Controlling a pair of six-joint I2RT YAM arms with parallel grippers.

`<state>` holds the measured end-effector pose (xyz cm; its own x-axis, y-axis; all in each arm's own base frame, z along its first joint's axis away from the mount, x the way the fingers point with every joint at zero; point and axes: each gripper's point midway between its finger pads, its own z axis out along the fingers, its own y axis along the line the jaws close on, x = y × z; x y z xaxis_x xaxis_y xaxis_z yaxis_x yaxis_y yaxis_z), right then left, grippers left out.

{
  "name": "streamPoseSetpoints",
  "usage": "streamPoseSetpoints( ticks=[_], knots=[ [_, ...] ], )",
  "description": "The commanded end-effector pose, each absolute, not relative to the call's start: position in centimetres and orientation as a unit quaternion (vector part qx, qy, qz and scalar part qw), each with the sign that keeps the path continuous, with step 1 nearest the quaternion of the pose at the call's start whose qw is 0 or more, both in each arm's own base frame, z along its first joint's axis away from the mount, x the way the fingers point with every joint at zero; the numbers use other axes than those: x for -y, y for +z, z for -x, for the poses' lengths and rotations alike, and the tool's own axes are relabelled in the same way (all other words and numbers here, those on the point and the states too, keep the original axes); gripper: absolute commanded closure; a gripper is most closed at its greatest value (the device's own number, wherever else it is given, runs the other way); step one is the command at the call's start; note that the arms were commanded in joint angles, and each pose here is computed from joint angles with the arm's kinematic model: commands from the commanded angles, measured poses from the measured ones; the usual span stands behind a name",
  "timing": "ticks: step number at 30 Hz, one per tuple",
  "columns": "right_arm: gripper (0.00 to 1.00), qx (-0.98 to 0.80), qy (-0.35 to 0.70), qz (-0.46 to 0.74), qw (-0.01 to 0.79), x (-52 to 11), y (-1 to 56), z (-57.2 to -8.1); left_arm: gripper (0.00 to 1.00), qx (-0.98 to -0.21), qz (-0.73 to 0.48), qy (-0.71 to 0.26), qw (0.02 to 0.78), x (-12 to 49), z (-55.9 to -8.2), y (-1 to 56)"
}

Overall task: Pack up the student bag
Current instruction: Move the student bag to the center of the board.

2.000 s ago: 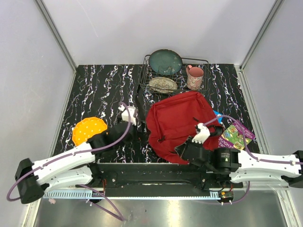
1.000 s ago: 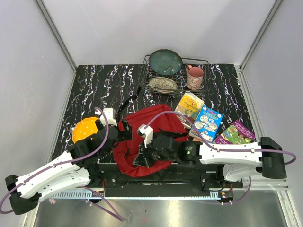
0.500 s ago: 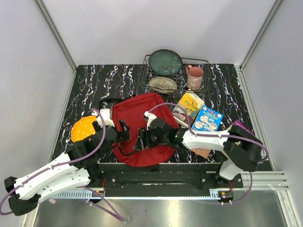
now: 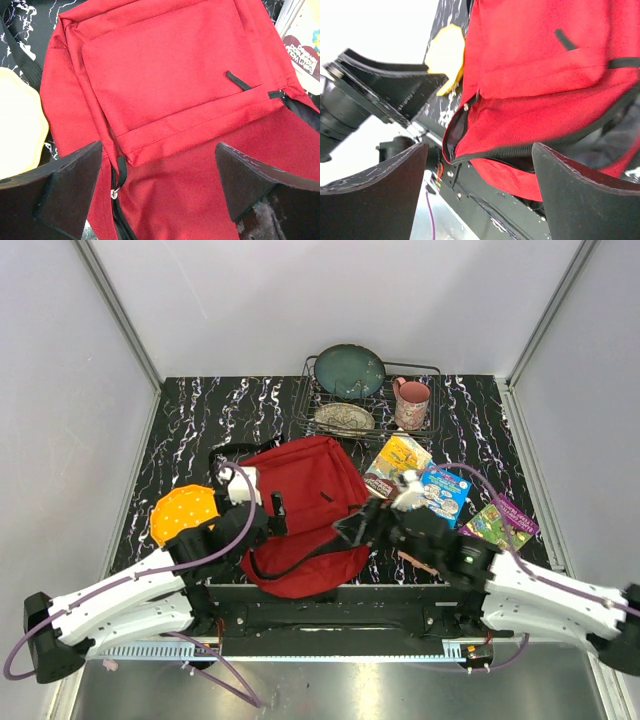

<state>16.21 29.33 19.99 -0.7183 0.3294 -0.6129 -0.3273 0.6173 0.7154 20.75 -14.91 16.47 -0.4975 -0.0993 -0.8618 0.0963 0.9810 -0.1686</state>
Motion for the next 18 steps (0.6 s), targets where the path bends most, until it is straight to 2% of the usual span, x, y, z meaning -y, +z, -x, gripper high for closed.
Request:
streamPoseSetpoints(
  ticks=[1,6,12,18],
  knots=[
    [0.09,-0.831,0.352,-0.156,0.402,-21.5,16.7,-17.2,0.01,-0.85,-0.007,-0.12,0.513,16.7,-21.8,17.8],
    [0.09,-0.816,0.378,-0.216,0.38,-18.7,15.0,-15.6,0.01,-0.859,-0.037,-0.141,0.491,19.2,-22.1,17.0],
    [0.09,-0.83,0.375,-0.253,0.326,-19.1,11.4,-14.6,0.01,-0.853,-0.143,-0.209,0.457,23.9,-21.1,16.8],
    [0.09,-0.838,0.382,-0.245,0.302,-21.2,9.6,-14.7,0.01,-0.831,-0.194,-0.26,0.452,25.9,-20.0,18.0]
  ],
)
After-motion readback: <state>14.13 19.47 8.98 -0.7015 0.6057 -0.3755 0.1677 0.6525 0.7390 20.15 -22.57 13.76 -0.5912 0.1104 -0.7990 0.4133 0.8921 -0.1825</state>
